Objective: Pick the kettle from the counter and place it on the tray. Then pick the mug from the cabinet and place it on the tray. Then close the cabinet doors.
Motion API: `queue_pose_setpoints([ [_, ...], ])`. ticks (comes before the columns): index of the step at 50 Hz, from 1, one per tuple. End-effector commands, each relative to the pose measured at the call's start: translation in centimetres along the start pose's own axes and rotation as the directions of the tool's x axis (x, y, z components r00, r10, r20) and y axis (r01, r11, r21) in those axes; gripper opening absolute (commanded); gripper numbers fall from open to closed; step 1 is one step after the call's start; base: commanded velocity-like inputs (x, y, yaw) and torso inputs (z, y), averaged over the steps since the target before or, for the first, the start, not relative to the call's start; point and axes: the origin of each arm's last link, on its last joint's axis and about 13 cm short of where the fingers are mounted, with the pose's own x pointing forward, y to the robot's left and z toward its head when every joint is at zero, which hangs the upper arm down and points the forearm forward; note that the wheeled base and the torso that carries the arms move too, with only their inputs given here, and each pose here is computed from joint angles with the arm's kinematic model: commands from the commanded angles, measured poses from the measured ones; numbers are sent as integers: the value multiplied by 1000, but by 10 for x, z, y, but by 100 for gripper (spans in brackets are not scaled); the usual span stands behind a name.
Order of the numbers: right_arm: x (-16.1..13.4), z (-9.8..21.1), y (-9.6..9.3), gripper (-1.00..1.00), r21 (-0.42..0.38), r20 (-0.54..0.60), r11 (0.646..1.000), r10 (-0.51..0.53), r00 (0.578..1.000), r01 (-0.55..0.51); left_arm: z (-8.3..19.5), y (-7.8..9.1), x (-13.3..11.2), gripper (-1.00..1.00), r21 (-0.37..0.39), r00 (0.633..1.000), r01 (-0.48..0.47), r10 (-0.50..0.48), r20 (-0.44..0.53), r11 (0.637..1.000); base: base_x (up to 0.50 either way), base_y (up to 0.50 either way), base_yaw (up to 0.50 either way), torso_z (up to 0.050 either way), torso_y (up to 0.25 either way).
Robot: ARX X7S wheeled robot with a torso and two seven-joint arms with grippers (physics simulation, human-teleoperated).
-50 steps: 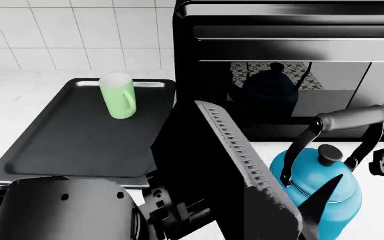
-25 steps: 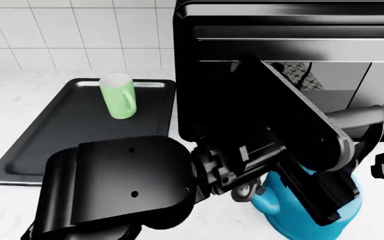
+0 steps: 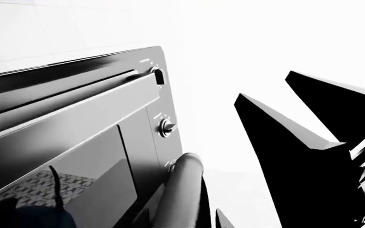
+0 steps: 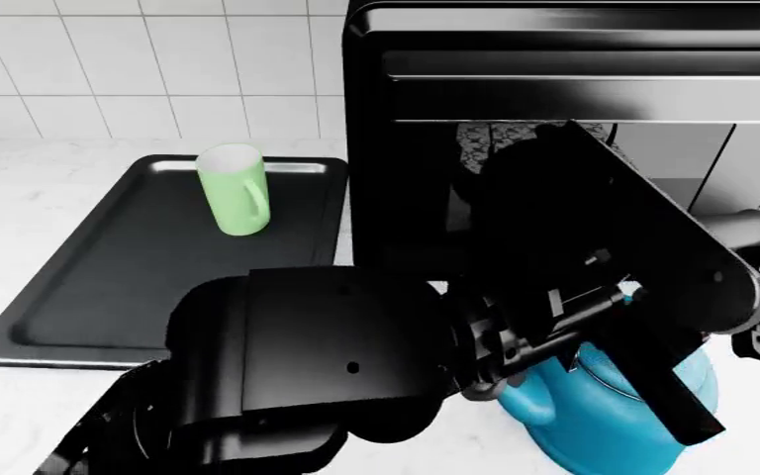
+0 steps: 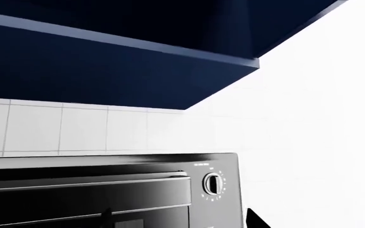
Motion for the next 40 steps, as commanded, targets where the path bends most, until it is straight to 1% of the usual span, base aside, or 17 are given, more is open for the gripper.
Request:
queue_pose_setpoints([
  [1, 0, -5, -3, 100, 1, -9, 1000, -6, 1000, 6, -3, -4, 5, -100, -11, 1000, 15, -15, -8, 1000, 0, 0, 0, 0, 0],
  [12, 1, -5, -2, 100, -1, -10, 1000, -10, 1000, 10, 1, 4, 4, -100, -20, 1000, -16, 16, 8, 1000, 0, 0, 0, 0, 0],
  [17, 2, -1, -1, 100, -3, -5, 1000, -13, 1000, 13, 9, 10, 3, -100, -39, 998, -58, 59, 38, 998, 0, 0, 0, 0, 0],
  [24, 3, 0, 0, 100, -2, -4, 1000, -13, 1000, 13, 25, 15, -6, -100, -31, 993, -83, 85, 78, 996, 0, 0, 0, 0, 0],
  [32, 2, 3, 1, 100, -3, -1, 1000, -9, 1000, 9, 33, 17, -17, -100, -29, 989, -104, 106, 103, 994, 0, 0, 0, 0, 1],
  [40, 3, 5, 2, 100, -5, 3, 1000, -10, 1000, 10, 47, 14, -31, -100, -4, 985, -112, 111, 133, 994, 0, 0, 0, 0, 0],
])
